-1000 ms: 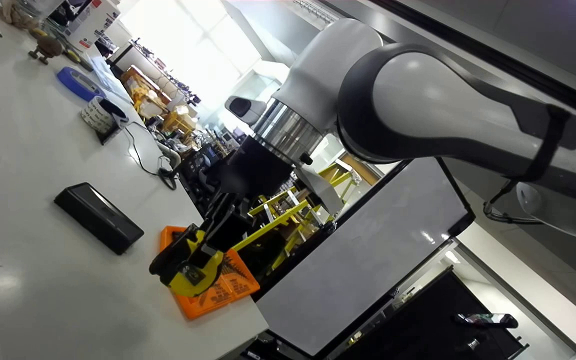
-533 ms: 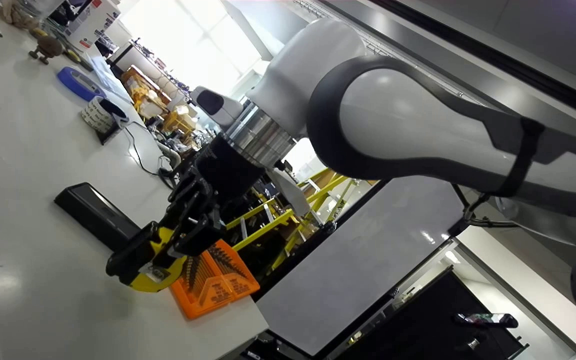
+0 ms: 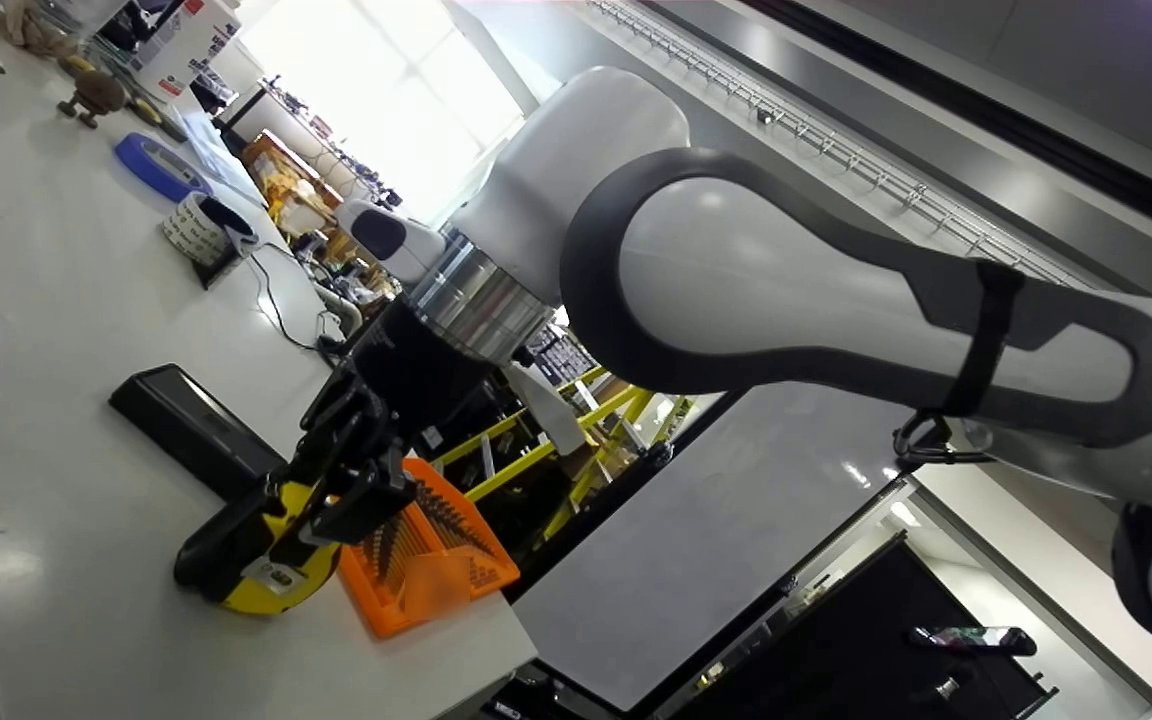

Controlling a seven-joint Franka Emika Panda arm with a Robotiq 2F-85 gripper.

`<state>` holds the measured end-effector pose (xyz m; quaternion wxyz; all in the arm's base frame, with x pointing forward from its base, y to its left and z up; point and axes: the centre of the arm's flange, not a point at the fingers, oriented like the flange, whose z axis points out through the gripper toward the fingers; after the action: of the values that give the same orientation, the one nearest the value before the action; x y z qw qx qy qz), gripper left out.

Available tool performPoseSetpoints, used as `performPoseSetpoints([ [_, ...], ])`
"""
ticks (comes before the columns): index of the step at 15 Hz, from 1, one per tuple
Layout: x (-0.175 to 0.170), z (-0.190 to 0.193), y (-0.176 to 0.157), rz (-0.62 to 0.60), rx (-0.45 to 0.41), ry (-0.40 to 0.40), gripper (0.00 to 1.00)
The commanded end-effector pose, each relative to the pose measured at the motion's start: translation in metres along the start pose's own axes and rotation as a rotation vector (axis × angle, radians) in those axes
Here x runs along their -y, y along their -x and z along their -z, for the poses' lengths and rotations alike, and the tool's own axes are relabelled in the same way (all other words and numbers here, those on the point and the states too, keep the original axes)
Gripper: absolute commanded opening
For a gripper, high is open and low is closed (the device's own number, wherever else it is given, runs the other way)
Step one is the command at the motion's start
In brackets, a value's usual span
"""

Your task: Point the yellow and black object to the left

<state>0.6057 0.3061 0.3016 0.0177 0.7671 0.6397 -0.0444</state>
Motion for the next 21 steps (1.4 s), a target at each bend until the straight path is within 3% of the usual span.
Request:
performPoseSetpoints([
  [1, -0.004, 0.011, -0.004, 0.011, -0.008, 0.015, 0.79],
  [4, 0.001, 0.022, -0.006, 0.001, -0.010, 0.035, 0.99],
  [5, 0.004, 0.028, -0.007, -0.008, -0.012, 0.038, 1.00],
  [10, 0.016, 0.060, -0.005, -0.099, -0.046, 0.041, 1.00],
  [16, 0.027, 0.090, 0.001, -0.250, -0.027, 0.022, 1.00],
  [21, 0.020, 0.087, -0.002, -0.253, -0.028, 0.032, 1.00],
])
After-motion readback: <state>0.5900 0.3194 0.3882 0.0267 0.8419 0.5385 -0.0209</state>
